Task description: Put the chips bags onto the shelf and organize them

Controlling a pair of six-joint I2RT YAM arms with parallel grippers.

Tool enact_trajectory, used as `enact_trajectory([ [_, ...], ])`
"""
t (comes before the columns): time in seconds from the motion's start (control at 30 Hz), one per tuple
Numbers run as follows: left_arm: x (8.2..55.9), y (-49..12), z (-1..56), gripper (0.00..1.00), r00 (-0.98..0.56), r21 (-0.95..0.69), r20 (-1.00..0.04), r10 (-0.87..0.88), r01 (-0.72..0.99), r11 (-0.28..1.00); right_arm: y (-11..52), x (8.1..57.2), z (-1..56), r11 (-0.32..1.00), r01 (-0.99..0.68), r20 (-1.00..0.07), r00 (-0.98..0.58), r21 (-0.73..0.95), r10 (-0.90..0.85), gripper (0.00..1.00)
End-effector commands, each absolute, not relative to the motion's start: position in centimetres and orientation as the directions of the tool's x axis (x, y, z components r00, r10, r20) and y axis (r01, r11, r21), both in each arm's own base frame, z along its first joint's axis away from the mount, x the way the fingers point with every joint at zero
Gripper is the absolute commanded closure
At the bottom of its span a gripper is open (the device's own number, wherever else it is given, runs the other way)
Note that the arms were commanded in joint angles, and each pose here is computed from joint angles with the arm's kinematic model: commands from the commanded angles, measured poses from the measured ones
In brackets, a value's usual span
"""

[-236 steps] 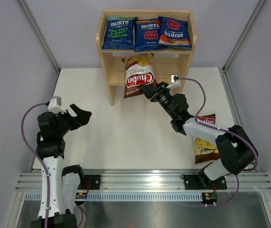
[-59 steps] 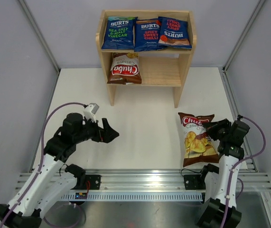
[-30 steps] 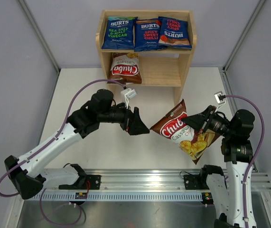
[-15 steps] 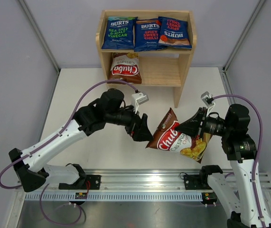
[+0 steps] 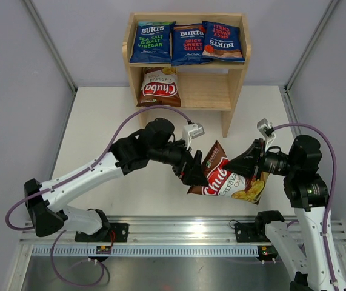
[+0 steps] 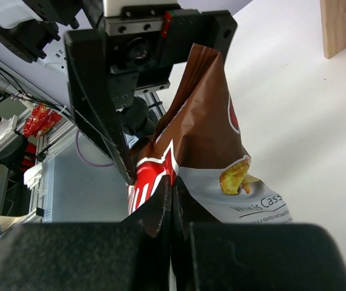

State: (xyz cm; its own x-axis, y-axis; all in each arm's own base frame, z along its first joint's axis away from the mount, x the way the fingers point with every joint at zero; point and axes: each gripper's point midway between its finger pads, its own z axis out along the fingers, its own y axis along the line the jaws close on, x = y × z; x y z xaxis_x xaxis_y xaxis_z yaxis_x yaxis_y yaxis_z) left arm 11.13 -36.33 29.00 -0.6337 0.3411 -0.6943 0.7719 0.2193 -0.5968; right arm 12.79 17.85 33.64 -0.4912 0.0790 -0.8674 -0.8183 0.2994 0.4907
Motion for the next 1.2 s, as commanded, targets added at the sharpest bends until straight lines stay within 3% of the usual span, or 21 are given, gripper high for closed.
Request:
enact_trajectory([
  [0.0,12.2,-37.9,30.5,0.01,-0.625,-0.586,-0.729,0.280,0.781,0.215,18.2,11.8,35.0,0.244,-0.866,-0.898,-0.433,0.437,0.072,1.00],
  [0.63,12.9,-39.2,32.5,0.01,-0.590,-0.561,-0.787,0.180,0.806,0.192,18.4,11.1,35.0,0.218,-0.870,-0.897,-0.435,0.442,0.081,1.00],
  [1.17,11.4,-40.0,31.6,0.01,-0.578,-0.562,-0.800,0.160,0.816,0.137,18.2,12.7,36.2,0.292,-0.846,-0.895,-0.412,0.445,0.172,1.00],
])
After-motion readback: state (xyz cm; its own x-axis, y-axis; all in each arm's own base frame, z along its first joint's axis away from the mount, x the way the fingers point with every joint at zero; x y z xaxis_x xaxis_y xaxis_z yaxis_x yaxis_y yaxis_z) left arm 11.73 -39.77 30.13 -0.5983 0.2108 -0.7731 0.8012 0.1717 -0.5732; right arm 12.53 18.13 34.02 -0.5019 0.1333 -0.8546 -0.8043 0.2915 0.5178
